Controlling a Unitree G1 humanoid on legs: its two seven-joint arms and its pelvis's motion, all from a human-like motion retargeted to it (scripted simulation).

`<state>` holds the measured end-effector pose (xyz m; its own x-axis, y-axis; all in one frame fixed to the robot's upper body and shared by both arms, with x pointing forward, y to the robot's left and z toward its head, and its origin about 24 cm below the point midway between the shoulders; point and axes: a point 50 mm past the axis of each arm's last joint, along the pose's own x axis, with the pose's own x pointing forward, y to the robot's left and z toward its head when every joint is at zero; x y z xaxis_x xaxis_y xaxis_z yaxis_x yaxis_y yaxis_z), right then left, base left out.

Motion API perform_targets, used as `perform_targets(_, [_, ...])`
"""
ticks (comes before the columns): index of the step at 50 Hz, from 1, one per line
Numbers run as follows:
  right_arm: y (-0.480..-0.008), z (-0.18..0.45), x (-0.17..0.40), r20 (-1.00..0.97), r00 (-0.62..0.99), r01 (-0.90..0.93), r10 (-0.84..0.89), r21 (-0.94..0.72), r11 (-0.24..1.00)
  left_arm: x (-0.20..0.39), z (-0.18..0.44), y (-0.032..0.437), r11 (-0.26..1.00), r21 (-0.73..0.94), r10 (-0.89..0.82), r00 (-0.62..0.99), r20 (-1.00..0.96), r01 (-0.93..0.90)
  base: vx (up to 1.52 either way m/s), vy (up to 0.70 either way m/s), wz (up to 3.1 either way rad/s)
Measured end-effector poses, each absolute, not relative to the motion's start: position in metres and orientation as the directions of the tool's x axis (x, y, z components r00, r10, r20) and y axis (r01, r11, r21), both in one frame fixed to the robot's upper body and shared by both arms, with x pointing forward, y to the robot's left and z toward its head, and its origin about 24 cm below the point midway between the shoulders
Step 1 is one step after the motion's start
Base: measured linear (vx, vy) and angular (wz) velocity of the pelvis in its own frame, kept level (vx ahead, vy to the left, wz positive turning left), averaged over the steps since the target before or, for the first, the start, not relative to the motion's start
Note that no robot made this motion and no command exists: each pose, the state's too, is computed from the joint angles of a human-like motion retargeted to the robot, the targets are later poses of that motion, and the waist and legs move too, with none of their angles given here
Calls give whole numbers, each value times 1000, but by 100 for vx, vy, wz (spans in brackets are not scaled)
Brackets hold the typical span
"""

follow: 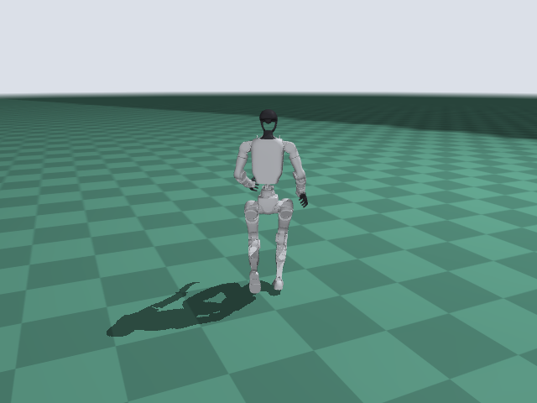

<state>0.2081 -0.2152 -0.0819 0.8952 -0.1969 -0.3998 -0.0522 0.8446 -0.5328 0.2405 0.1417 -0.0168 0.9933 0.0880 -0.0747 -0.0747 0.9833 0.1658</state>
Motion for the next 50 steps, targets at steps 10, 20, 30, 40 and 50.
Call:
perform_targets(10, [-178,145,302,538,843,243,-11,-363,900,159,-67,199,933,354,180,932,-315,-60,9,0,-25])
perform_targets(20, [-203,-71,218,-325,937,-115,-126,-628,769,217,-22,145,965,261,38,998,-52,-23,7,10,18])
perform_targets(30, [-254,-157,43,-827,433,-401,-358,-533,745,309,115,114,967,204,35,870,492,-155,2,3,-10])
perform_targets(40, [-245,-116,144,-557,769,-98,-314,-588,803,258,25,117,958,280,-102,983,153,56,0,-8,-21])
perform_targets(50, [-207,99,315,383,913,333,-138,-507,795,207,-50,182,898,439,136,970,-202,-34,5,-9,-18])
